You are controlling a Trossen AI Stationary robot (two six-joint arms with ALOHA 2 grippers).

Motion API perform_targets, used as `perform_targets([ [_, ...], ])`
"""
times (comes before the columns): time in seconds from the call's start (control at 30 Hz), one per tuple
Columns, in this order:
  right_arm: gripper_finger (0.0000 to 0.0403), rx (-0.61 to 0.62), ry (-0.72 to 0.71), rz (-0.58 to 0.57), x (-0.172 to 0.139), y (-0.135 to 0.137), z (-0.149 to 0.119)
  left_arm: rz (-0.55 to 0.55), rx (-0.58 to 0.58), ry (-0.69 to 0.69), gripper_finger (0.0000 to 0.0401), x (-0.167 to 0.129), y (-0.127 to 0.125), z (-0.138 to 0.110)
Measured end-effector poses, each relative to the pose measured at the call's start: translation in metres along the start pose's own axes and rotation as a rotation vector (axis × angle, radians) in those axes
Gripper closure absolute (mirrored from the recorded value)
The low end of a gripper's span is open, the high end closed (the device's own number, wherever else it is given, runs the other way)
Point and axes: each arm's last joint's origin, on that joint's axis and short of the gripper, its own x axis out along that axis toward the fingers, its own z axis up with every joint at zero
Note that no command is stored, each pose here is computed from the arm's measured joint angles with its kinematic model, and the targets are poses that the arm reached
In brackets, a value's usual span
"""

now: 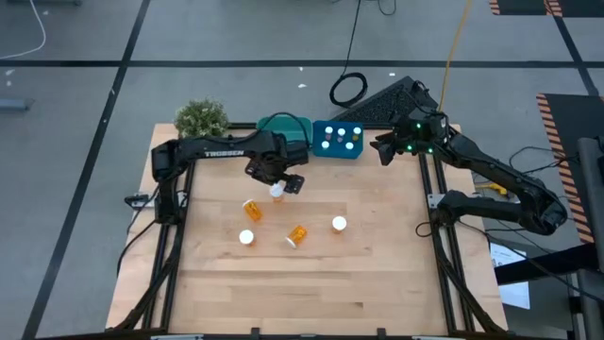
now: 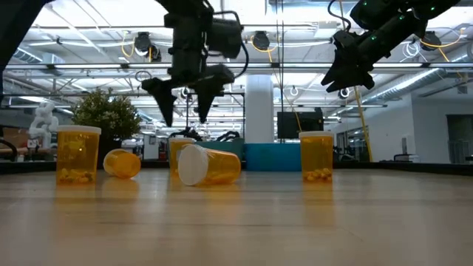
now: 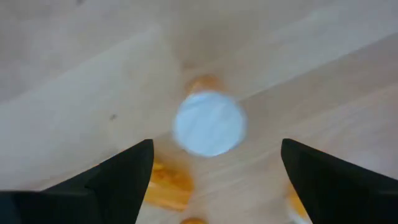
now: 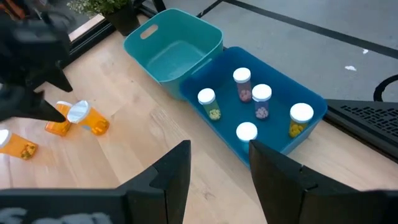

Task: Pick and place medicine bottles into bin by pill shape (circle, oval)
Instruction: Put the large orange capsule bottle into the green bin

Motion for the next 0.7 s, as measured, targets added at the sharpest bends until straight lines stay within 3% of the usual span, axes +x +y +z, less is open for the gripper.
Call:
perform_targets([
  [0.33,0.0248,0.001,0.0,0.023,-0.001,0.001,0.0,0.04,0.059,0.075,0.009,0.029,-0.006,0.007],
  [0.7,0.0248,-0.004,-0.011,0.025,-0.003,0.001,0.001,0.016,0.102,0.049,0.0149,0.031,-0.009,0.01],
])
